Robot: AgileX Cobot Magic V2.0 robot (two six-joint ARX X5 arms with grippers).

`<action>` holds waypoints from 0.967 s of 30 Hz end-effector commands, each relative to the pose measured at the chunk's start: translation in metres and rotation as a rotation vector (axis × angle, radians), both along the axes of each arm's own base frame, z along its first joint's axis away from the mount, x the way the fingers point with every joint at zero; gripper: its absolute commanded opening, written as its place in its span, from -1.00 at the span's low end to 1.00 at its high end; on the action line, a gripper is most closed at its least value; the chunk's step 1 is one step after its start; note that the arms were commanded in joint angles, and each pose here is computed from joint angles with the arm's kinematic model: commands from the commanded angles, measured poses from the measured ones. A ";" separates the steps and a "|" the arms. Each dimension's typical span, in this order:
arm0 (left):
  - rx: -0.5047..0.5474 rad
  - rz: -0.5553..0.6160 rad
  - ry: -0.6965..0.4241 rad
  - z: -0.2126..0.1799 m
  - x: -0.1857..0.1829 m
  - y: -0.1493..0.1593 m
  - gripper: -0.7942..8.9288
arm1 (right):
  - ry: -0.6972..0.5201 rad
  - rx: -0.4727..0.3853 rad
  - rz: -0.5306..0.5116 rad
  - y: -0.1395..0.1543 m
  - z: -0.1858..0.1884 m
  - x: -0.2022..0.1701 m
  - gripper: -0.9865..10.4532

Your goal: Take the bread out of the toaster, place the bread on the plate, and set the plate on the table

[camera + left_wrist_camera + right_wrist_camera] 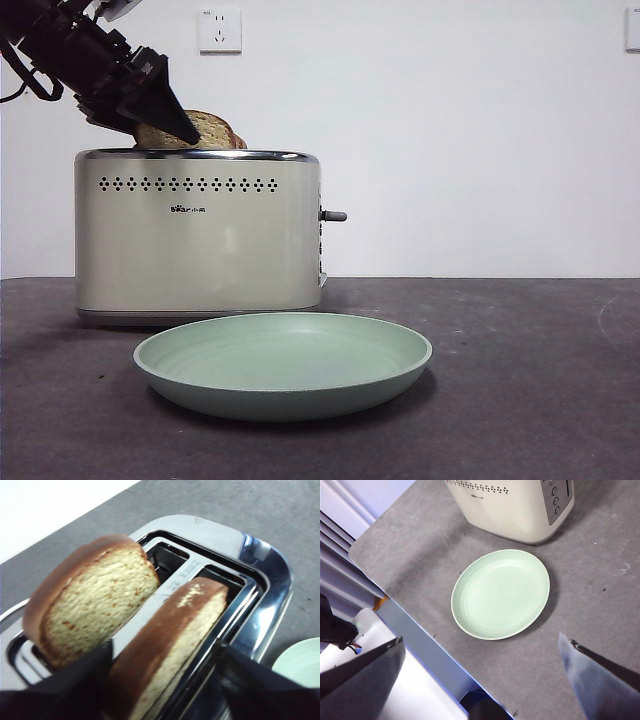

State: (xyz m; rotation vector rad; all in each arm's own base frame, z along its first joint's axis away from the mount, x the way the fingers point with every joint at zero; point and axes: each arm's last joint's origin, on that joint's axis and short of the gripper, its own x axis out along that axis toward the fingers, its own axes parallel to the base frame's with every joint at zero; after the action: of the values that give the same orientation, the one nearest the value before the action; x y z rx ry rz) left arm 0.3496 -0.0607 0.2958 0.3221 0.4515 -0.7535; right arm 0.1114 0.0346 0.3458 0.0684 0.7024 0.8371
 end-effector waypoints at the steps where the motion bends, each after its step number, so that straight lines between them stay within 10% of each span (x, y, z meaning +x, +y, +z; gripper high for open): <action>1: -0.002 -0.010 0.011 -0.003 0.000 -0.001 -0.85 | -0.012 -0.003 0.007 0.000 0.001 0.000 0.22; 29: -0.137 -0.042 -0.186 0.148 -0.090 0.009 -0.85 | 0.009 0.023 -0.020 0.001 0.002 0.006 0.22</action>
State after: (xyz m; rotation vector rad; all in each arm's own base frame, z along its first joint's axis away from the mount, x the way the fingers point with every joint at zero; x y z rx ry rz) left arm 0.2709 -0.0519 0.4320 0.3108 0.2478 -0.7677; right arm 0.1154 0.0352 0.3462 0.0928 0.7031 0.8265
